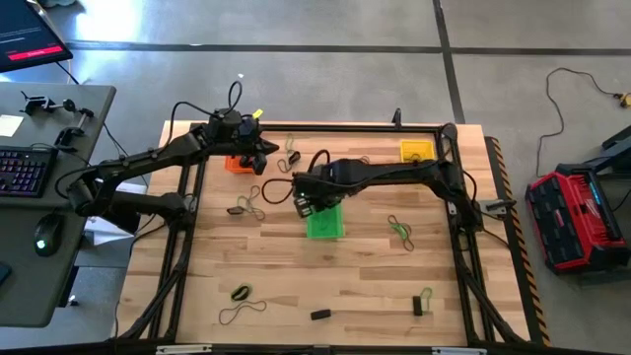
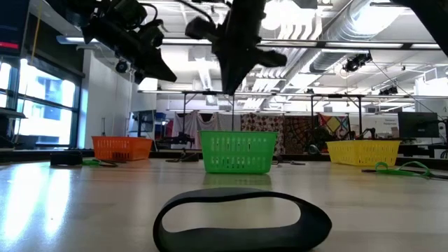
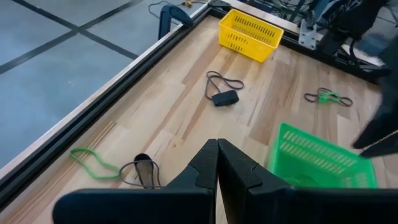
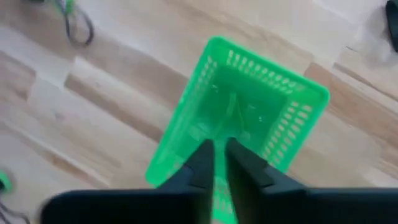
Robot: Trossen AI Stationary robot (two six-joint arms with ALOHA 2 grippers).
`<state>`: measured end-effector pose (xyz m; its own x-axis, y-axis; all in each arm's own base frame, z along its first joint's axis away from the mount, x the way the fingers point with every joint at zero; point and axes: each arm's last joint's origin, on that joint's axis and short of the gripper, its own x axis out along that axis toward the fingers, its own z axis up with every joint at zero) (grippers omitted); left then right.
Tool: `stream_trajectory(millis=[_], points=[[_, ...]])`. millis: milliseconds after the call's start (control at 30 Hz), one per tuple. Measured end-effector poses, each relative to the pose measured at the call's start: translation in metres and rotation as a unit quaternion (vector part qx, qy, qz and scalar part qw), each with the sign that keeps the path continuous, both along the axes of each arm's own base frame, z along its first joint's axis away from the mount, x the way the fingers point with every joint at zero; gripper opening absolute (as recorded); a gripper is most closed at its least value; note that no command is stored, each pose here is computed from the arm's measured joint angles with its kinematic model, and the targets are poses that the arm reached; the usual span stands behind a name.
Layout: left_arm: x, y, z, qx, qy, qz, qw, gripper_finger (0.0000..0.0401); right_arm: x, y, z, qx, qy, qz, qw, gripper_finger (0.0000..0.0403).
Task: Sort rubber bands into baskets
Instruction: Put the purple rubber band into the yellow bin
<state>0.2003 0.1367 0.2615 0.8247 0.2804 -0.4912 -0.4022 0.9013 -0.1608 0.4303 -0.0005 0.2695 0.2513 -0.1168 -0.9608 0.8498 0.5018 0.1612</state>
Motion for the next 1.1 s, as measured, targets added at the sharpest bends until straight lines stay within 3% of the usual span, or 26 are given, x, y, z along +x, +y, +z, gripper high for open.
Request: stream_trajectory(millis=[267,567,767,933,1100], points=[[0.001,-0.002,0.0,-0.008,-0.006,-0.028,1.0,0.0,-0.007,0.032,0.002,0.033,0.029,0.087,0.995,0.0002],[0.001,-0.005,-0.001,-0.02,-0.009,-0.067,0.998,0.0,-0.037,0.067,0.031,0.007,0.023,0.167,0.986,0.0],[0.003,-0.01,-0.003,-0.011,0.004,-0.088,0.996,0.0,-0.086,0.066,0.033,0.012,-0.029,0.18,0.983,0.0],[0.006,-0.016,-0.003,-0.012,0.005,-0.103,0.995,0.0,-0.147,0.054,0.018,0.013,-0.097,0.176,0.979,0.0],[0.011,-0.028,-0.006,-0.017,0.023,-0.12,0.992,0.0,-0.207,0.042,0.004,0.009,-0.116,0.185,0.976,0.0]])
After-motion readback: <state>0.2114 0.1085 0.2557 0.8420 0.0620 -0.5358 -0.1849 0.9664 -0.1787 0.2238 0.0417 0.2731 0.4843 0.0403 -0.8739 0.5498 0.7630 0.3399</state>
